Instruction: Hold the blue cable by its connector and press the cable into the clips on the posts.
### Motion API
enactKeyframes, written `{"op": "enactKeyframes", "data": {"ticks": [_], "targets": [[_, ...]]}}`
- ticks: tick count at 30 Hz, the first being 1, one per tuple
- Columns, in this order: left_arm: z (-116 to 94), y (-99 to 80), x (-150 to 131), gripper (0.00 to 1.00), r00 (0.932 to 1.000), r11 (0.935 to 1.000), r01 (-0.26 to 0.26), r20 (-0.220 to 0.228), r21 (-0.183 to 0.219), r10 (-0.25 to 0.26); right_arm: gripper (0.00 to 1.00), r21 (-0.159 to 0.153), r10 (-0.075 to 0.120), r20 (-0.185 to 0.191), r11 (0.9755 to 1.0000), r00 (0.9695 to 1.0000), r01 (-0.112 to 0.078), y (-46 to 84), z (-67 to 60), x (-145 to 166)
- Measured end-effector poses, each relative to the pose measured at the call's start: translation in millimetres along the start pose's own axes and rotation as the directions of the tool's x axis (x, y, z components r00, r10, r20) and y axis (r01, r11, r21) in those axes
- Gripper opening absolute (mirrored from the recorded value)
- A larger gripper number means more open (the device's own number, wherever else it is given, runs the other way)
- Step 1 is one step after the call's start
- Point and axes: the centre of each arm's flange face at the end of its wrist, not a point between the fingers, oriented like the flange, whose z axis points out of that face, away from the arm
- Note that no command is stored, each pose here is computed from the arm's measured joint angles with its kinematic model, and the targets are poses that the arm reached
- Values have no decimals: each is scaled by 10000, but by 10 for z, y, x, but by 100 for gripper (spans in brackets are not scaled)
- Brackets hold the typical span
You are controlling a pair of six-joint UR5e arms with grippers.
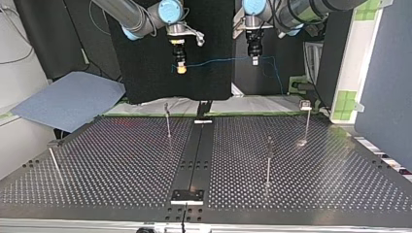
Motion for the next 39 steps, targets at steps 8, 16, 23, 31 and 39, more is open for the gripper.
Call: {"op": "enactKeyframes", "data": {"ticks": [8,16,23,31,39], "targets": [[-14,1,-34,0,10000,10000,-29,-47,14,29,0,-55,2,67,10000,10000,-2,13,11,33],[-60,37,-233,0,9998,9998,-174,-68,-126,173,0,-153,453,-214,9988,9987,-456,-11,17,396],[-73,87,-403,0,9996,9994,-273,-85,-189,271,0,114,690,-462,9976,9965,-685,16,-33,725],[-56,121,-703,0,10000,9992,11,71,-410,-8,0,424,966,-1226,9949,9877,-921,23,25,1272],[126,108,-1123,0,9962,9952,682,598,-707,-641,0,466,1195,-1952,9926,9735,-1125,74,52,1931]]}}
